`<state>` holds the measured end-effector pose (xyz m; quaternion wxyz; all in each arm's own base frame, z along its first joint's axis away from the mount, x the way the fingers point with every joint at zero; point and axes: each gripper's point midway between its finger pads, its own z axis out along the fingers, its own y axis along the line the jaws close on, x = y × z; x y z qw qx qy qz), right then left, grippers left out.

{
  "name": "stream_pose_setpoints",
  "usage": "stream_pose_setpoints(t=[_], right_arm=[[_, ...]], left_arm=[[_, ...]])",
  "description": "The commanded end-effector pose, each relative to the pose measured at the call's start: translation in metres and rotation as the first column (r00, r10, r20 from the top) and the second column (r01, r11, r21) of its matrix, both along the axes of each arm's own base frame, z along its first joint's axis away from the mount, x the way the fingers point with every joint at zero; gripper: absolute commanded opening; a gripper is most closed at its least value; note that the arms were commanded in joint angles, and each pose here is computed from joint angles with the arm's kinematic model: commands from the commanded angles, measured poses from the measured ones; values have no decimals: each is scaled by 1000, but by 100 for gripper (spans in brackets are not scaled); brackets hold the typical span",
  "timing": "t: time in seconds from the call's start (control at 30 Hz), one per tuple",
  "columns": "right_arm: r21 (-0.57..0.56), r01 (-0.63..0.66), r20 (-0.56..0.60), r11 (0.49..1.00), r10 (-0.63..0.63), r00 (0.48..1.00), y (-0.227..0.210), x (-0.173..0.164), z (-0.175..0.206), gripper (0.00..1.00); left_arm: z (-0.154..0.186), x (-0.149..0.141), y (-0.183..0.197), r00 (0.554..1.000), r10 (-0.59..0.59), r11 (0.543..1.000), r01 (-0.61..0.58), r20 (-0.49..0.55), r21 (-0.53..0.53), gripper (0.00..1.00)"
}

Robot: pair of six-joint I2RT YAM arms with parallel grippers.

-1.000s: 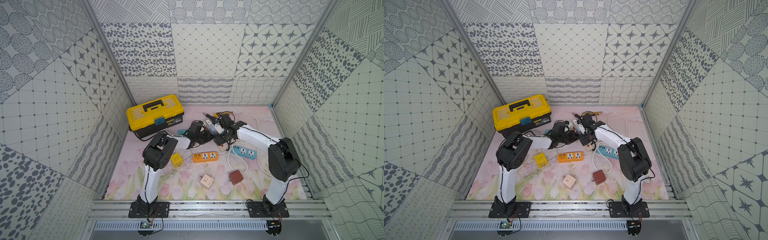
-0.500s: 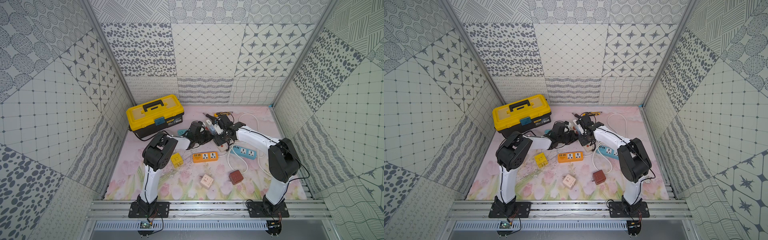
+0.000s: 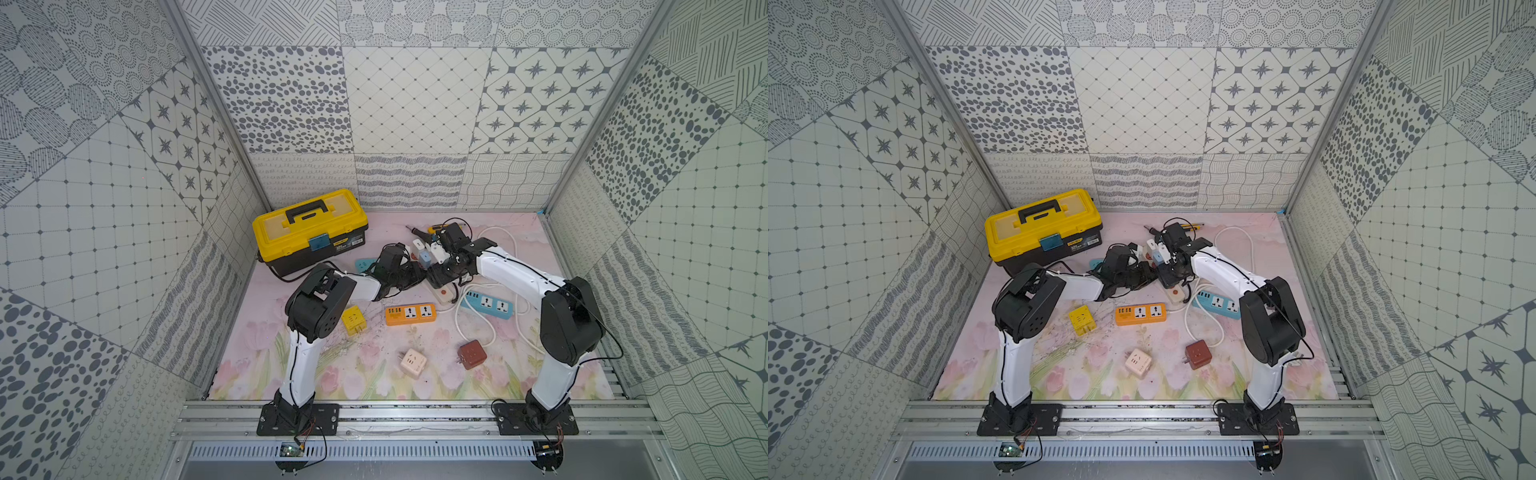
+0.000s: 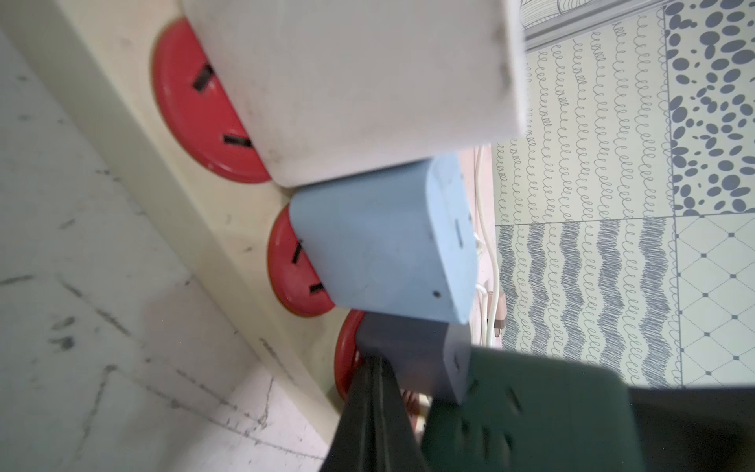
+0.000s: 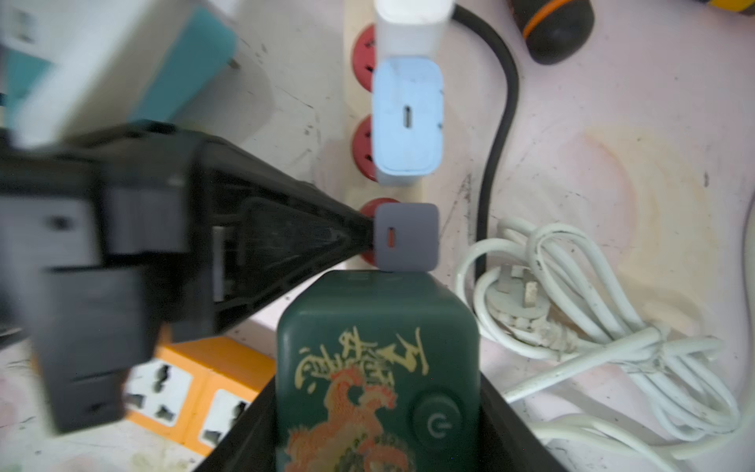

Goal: Pull the plug off the socket
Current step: Remove the plug from the socket.

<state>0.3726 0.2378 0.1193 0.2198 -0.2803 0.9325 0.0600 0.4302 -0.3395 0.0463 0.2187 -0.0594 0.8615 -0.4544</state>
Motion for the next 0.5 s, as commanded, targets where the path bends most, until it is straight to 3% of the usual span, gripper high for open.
stream_pose_setpoints(t=[0.0,0.2,0.47], right_arm=[[120,-83,236,989,52,970,37,18,85,0],[136,-11,143,991,-9,990,18,14,73,0],[273,121,129,954,-161,979,-25,-14,82,0]], left_arm=[[-114,-80,65,901,151,922,19,-407,386,0],[-114,-79,63,898,148,926,22,-415,377,0],[-112,-74,53,892,119,934,48,-436,354,0]])
